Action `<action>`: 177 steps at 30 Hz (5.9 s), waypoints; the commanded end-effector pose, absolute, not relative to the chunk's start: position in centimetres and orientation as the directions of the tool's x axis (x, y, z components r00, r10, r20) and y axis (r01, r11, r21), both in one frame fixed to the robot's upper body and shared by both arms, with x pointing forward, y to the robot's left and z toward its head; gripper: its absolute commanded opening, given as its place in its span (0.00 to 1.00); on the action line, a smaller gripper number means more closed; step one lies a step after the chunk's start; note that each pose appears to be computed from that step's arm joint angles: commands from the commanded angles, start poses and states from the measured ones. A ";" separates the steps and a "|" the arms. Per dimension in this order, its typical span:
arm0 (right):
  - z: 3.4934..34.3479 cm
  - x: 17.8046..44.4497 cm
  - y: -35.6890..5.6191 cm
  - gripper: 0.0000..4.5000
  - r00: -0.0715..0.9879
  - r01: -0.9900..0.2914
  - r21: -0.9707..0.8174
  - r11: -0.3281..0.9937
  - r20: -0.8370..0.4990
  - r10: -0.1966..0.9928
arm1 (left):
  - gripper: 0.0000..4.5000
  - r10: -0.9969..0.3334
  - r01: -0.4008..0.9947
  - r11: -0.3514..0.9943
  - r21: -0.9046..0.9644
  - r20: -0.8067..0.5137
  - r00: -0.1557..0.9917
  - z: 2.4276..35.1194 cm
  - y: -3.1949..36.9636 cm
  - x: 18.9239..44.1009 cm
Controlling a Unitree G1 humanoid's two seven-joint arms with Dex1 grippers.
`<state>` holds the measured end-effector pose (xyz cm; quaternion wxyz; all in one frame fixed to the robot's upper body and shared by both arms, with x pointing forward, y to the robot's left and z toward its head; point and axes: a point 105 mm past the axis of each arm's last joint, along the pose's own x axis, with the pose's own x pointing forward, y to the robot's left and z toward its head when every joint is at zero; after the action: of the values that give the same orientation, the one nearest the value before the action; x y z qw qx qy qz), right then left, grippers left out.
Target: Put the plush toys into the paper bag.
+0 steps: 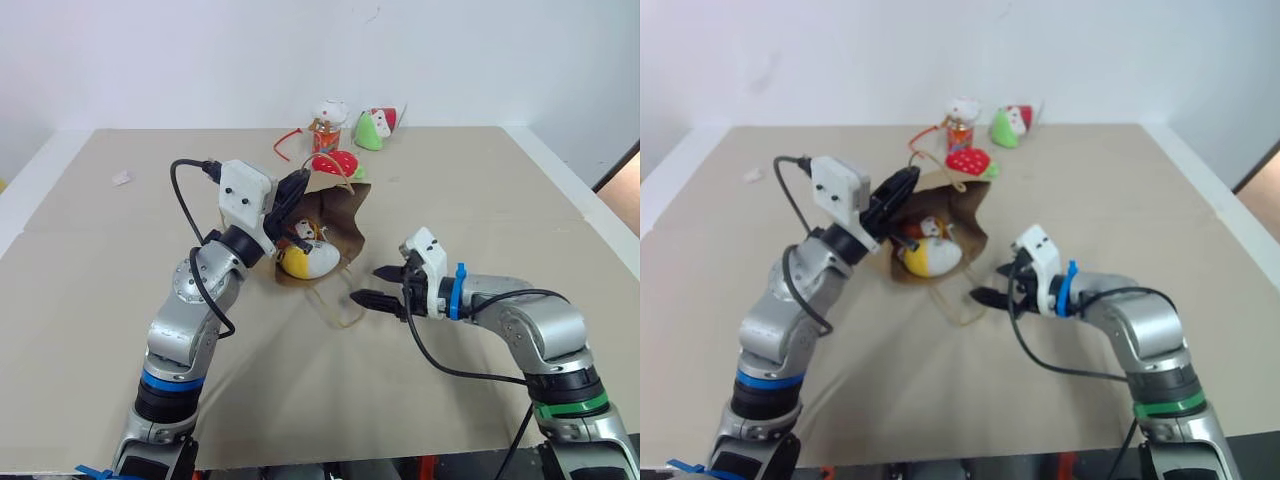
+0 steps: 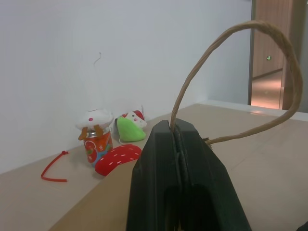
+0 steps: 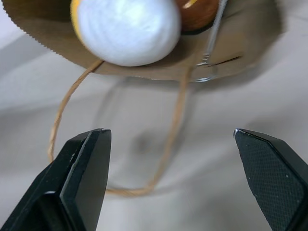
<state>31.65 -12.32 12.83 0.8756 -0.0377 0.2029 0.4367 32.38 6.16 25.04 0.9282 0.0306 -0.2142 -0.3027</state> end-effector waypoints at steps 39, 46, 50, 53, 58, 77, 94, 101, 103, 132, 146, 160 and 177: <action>25.0 32.2 -16.4 0.02 0.577 -0.814 -0.163 0.557 -0.339 0.743 | 0.00 -0.618 0.603 0.778 0.175 0.384 0.686 25.3 4.6 32.8; 25.9 32.9 -15.7 0.56 0.577 -0.816 -0.195 0.544 -0.247 0.778 | 0.36 -0.636 0.626 0.763 0.163 0.366 0.680 24.9 4.7 32.9; 26.5 33.0 -16.5 0.87 0.596 -0.801 -0.247 0.546 -0.239 0.766 | 0.63 -0.639 0.627 0.761 0.165 0.359 0.680 24.8 4.8 33.0; 26.7 33.4 -17.9 1.00 0.636 -0.767 -0.310 0.562 -0.258 0.727 | 0.80 -0.646 0.632 0.756 0.171 0.353 0.677 24.7 4.9 33.0; 27.3 34.8 -20.0 1.00 0.723 -0.682 -0.395 0.615 -0.240 0.648 | 0.99 -0.658 0.637 0.747 0.192 0.349 0.667 24.7 4.8 33.0; 32.1 32.0 -20.1 1.00 0.621 -0.766 -0.216 0.605 -0.005 0.784 | 0.99 -0.723 0.685 0.686 0.245 0.334 0.605 24.7 4.9 31.9; 27.4 24.6 -15.2 0.01 0.224 -0.971 0.007 0.237 -0.296 0.928 | 1.00 -0.896 0.862 0.433 0.264 0.227 0.381 24.1 7.7 27.5; 22.1 26.0 -11.5 0.01 0.215 -0.973 0.001 0.229 -0.336 0.917 | 1.00 -0.905 0.858 0.425 0.289 0.154 0.396 22.5 7.7 27.2; 20.9 26.8 -10.7 0.01 0.248 -0.967 -0.034 0.251 -0.332 0.910 | 1.00 -0.896 0.846 0.443 0.297 0.146 0.419 22.1 7.8 27.5; 20.4 29.1 -8.6 0.01 0.347 -0.935 -0.159 0.316 -0.240 0.907 | 1.00 -0.826 0.804 0.562 0.193 0.093 0.555 19.5 4.7 30.6; 20.7 29.3 -8.7 0.00 0.363 -0.928 -0.178 0.328 -0.234 0.902 | 0.61 -0.824 0.805 0.566 0.179 0.093 0.559 19.6 3.8 31.6; 24.5 28.6 -9.9 0.15 0.313 -0.946 -0.127 0.297 -0.132 0.941 | 0.00 -0.839 0.810 0.535 0.241 0.044 0.542 19.3 5.5 32.6; 31.0 27.7 -16.8 1.00 0.225 -0.953 -0.240 0.183 -0.161 0.961 | 0.00 -0.989 0.924 0.083 0.372 -0.086 0.123 21.4 10.9 30.7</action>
<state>28.02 -16.41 29.87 0.7702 -0.1270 0.0052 0.6250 31.52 10.90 19.79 0.7512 0.1524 -0.0623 -0.6392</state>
